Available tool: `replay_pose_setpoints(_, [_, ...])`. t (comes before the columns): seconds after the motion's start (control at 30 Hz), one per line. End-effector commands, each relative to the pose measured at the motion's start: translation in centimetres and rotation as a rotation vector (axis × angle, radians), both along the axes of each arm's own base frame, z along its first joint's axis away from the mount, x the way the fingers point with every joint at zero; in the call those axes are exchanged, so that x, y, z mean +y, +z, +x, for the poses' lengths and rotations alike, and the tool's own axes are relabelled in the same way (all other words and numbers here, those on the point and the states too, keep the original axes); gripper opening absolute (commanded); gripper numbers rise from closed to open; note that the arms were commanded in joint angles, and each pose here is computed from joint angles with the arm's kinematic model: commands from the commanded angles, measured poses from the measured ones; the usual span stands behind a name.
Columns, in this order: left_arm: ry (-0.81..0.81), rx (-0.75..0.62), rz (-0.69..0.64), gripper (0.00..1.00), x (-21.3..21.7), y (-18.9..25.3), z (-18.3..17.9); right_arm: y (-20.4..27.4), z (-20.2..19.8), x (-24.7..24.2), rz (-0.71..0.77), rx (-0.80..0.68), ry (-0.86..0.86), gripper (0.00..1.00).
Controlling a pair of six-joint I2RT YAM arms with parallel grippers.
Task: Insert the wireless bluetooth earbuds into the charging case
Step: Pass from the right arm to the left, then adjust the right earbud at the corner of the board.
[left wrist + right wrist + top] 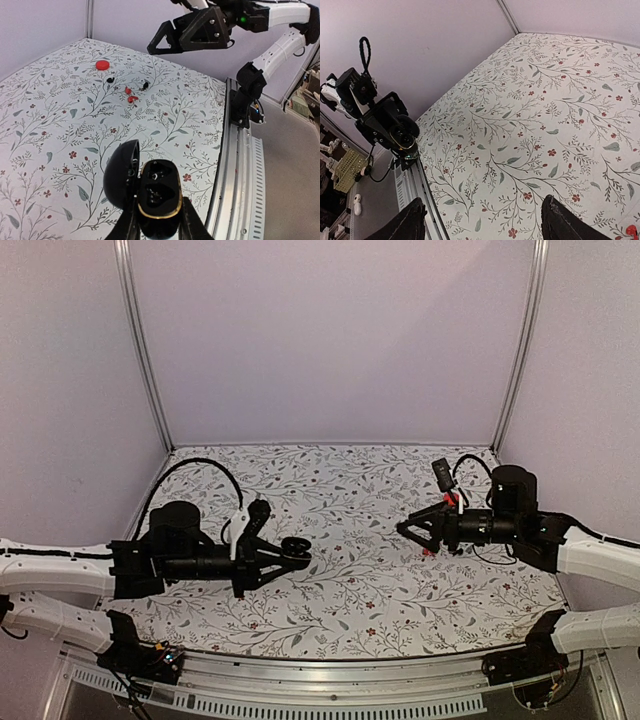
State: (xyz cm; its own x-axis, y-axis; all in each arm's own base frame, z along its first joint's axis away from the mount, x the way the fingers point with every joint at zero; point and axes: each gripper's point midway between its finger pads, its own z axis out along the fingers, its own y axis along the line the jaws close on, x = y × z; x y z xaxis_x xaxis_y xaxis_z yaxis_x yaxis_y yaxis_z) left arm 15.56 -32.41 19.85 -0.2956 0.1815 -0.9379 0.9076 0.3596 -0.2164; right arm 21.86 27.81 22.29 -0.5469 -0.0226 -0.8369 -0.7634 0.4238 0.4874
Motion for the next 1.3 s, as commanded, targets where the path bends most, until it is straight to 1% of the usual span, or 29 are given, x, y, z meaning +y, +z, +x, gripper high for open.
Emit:
replay_pose_setpoints(0.0, [-0.052, -0.019, 0.021, 0.00, -0.7, 0.0, -0.2, -6.5, 2.4, -5.4, -0.166, 0.230, -0.211, 0.76])
replay_pose_setpoints(0.07, [-0.060, -0.016, 0.029, 0.00, -1.0, -0.2, -0.2, -8.0, 3.6, -7.8, -0.211, 0.298, -0.306, 0.71])
replay_pose_setpoints(0.17, [-0.054, -0.008, 0.032, 0.00, -1.2, -0.2, 0.1, -9.7, 5.0, -10.9, -0.288, 0.352, -0.448, 0.72])
replay_pose_setpoints(0.27, [-0.053, -0.002, 0.020, 0.00, -1.4, 0.0, 0.2, -11.0, 5.2, -12.4, -0.274, 0.411, -0.554, 0.72])
replay_pose_setpoints(0.33, [-0.048, 0.002, 0.014, 0.00, -1.4, 0.0, 0.3, -11.9, 5.2, -13.4, -0.278, 0.438, -0.625, 0.69])
replay_pose_setpoints(0.43, [-0.064, 0.003, 0.014, 0.00, -1.5, -0.1, 0.1, -13.1, 5.4, -14.7, -0.312, 0.452, -0.698, 0.67])
replay_pose_setpoints(0.57, [-0.070, 0.006, 0.032, 0.00, -1.6, -0.5, 0.1, -14.7, 5.8, -15.6, -0.364, 0.480, -0.745, 0.66])
replay_pose_setpoints(0.7, [-0.075, 0.007, 0.029, 0.00, -1.7, -0.6, 0.1, -14.6, 7.2, -15.5, -0.371, 0.446, -0.746, 0.65])
replay_pose_setpoints(0.77, [-0.077, 0.008, 0.031, 0.00, -1.8, -0.6, 0.2, -14.8, 7.8, -15.7, -0.400, 0.450, -0.753, 0.65])
replay_pose_setpoints(0.87, [-0.072, 0.007, 0.037, 0.00, -1.9, -0.6, 0.4, -16.2, 7.5, -16.1, -0.435, 0.480, -0.759, 0.65])
replay_pose_setpoints(0.93, [-0.071, 0.004, 0.040, 0.00, -1.9, -0.7, 0.4, -16.7, 7.2, -16.8, -0.446, 0.487, -0.793, 0.65])
replay_pose_setpoints(1.03, [-0.073, 0.003, 0.040, 0.00, -1.9, -0.8, 0.4, -16.2, 7.4, -18.1, -0.450, 0.457, -0.872, 0.65])
replay_pose_setpoints(1.17, [-0.080, 0.007, 0.047, 0.00, -2.0, -1.1, 0.4, -16.0, 8.0, -19.1, -0.473, 0.434, -0.925, 0.61])
replay_pose_setpoints(1.27, [-0.077, 0.009, 0.048, 0.00, -2.0, -1.2, 0.5, -16.6, 8.4, -19.1, -0.494, 0.444, -0.919, 0.57])
